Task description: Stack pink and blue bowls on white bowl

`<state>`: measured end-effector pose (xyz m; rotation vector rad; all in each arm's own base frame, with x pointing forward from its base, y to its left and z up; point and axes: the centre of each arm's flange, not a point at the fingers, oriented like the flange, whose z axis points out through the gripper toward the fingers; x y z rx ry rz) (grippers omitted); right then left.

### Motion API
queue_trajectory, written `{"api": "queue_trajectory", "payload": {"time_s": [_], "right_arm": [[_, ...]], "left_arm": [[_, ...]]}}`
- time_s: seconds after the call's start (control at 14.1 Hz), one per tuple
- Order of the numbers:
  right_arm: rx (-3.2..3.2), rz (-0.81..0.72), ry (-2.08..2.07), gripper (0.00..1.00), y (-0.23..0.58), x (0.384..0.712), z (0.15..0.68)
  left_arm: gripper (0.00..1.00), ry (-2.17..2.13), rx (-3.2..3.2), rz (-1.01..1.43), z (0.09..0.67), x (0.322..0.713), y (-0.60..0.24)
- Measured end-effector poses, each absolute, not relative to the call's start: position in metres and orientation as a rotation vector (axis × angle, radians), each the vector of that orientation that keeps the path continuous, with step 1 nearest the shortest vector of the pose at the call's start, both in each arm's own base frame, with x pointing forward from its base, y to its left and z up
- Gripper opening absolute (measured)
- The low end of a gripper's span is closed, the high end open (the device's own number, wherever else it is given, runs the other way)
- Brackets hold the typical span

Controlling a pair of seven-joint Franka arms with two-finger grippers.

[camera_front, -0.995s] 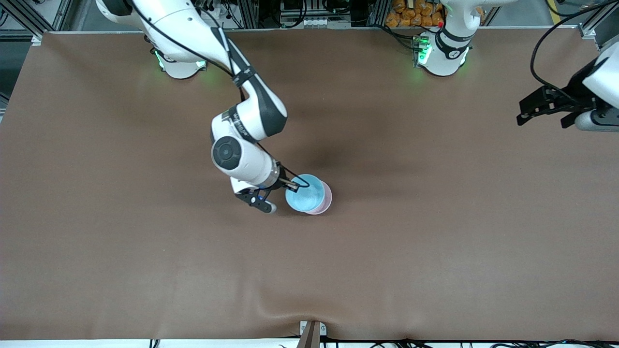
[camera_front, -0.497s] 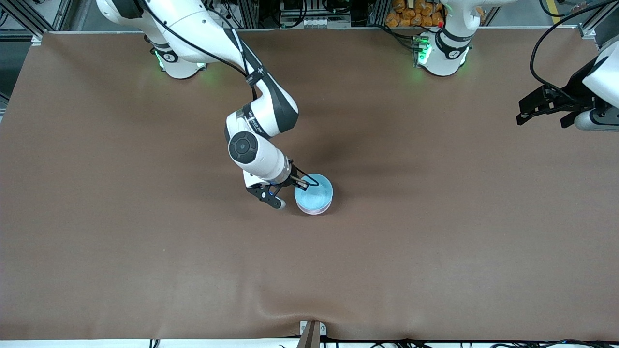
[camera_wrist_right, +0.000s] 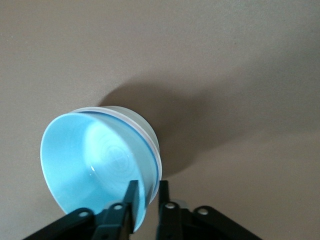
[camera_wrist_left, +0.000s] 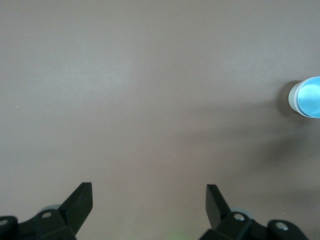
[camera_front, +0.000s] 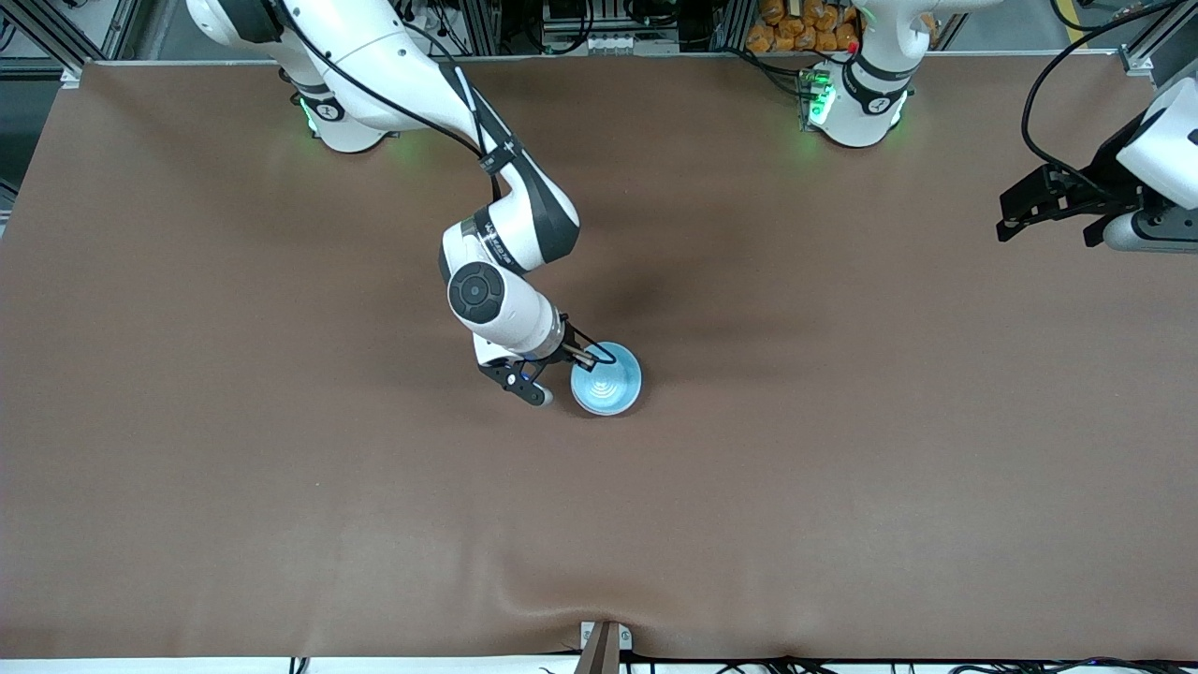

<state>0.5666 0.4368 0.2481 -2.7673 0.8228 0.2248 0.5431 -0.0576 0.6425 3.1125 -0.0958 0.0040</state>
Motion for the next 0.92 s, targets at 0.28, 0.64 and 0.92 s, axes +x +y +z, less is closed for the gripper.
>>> {"api": "queue_trajectory", "payload": {"time_s": [0.28,0.64,0.92], "right_arm": [[-2.799,0.200,0.794,0.69,0.409,0.587,0.284],[-3.020,0.094,0.491,1.00,0.299,0.619,0.372],[-3.038,0.087,0.247,1.00,0.192,0.620,0.407]], "left_arm": [[1.00,-0.099,3.113,0.004,0.642,0.543,-0.059],[1.00,-0.098,3.113,0.003,0.642,0.543,-0.058],[1.00,-0.098,3.113,-0.005,0.641,0.543,-0.058]]}}
